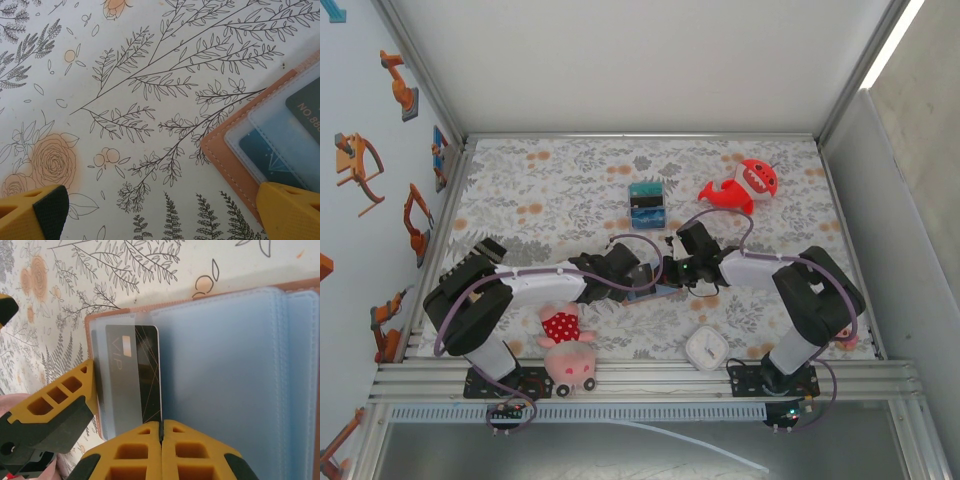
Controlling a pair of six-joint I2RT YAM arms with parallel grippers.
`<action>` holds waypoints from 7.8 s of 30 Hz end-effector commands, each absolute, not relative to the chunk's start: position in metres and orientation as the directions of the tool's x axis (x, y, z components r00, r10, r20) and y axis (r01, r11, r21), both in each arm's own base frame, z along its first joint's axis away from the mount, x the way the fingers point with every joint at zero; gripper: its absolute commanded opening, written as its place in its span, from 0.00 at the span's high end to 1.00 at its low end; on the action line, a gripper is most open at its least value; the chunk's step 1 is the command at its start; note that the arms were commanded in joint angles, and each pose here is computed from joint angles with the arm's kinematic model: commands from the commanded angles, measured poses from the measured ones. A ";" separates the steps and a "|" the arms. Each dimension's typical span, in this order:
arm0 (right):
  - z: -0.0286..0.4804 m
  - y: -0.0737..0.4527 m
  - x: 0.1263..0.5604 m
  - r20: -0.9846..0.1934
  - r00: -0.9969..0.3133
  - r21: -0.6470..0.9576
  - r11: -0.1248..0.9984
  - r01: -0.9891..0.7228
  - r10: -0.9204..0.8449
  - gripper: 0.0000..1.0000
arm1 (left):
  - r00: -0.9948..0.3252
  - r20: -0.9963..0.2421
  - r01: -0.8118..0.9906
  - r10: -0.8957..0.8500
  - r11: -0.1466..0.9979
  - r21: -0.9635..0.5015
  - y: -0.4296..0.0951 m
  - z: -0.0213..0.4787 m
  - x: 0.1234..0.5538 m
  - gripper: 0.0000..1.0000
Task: Take the credit cards out of the card holder
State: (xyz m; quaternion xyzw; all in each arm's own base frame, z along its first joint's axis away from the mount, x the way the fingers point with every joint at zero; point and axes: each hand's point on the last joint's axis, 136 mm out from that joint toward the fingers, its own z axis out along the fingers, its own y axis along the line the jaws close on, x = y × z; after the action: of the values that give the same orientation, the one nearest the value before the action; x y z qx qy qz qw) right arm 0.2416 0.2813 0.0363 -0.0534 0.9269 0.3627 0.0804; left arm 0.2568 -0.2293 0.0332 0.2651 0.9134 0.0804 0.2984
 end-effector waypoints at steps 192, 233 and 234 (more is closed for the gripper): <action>0.285 0.318 0.243 -0.747 -0.632 0.664 0.180 -0.725 0.209 0.39 | -0.477 -0.829 0.661 -0.293 0.503 -0.557 -0.253 0.276 0.224 1.00; 0.289 0.336 0.226 -0.774 -0.626 0.633 0.097 -0.768 0.101 1.00 | -0.464 -0.862 0.622 -0.203 0.619 -0.480 -0.235 0.283 0.223 0.03; 0.285 0.335 0.226 -0.777 -0.624 0.629 0.118 -0.768 0.084 1.00 | -0.456 -0.870 0.617 -0.188 0.638 -0.461 -0.231 0.283 0.223 0.03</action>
State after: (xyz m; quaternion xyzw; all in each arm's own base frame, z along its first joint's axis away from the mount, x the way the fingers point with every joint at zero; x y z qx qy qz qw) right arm 0.2276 0.3366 0.2752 -0.2387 0.6636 0.6273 0.3304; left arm 0.2209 -0.2455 0.2728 0.1346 0.7450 -0.4472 0.4763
